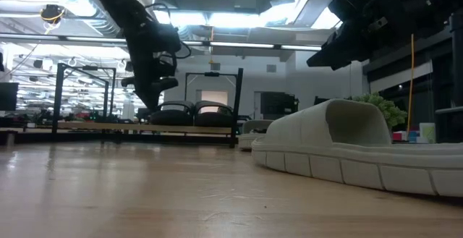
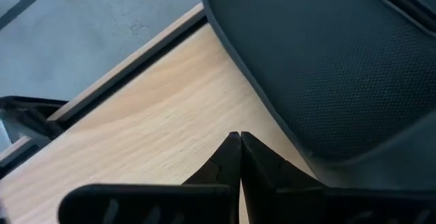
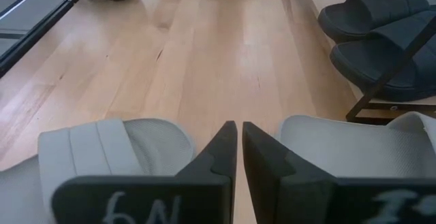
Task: Pick and place slides into the shelf
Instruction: Put the black slides on the shelf
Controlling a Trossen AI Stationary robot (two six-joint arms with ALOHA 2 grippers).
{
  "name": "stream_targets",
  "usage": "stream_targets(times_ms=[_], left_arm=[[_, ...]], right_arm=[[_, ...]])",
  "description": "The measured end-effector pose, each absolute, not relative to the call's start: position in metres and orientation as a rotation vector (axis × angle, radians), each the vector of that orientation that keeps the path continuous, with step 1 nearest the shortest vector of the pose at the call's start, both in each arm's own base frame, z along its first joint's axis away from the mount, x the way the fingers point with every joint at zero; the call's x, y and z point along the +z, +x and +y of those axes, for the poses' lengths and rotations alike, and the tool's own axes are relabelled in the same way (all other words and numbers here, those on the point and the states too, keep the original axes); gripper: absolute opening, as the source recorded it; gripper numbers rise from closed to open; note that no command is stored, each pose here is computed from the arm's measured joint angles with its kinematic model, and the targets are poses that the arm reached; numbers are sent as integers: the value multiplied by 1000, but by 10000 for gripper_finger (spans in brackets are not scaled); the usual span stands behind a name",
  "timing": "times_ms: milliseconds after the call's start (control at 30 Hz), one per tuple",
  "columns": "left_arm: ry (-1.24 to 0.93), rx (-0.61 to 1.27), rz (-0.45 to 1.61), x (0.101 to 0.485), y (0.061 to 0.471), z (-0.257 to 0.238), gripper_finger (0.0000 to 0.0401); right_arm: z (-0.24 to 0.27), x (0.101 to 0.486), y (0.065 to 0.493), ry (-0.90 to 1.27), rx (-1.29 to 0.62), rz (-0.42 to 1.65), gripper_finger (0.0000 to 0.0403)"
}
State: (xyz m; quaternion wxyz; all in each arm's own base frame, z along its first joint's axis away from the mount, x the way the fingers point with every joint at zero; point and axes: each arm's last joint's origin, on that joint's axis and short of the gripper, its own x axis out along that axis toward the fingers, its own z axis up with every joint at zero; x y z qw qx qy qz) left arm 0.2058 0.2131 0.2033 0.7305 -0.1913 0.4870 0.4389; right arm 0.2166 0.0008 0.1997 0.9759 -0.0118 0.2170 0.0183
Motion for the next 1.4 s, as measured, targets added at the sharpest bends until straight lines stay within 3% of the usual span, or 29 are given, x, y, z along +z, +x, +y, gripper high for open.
stream_targets(times_ms=[1400], left_arm=[[-251,690,1041,176,218,243,0]], right_arm=[[1,200,217,3,31,432,28]])
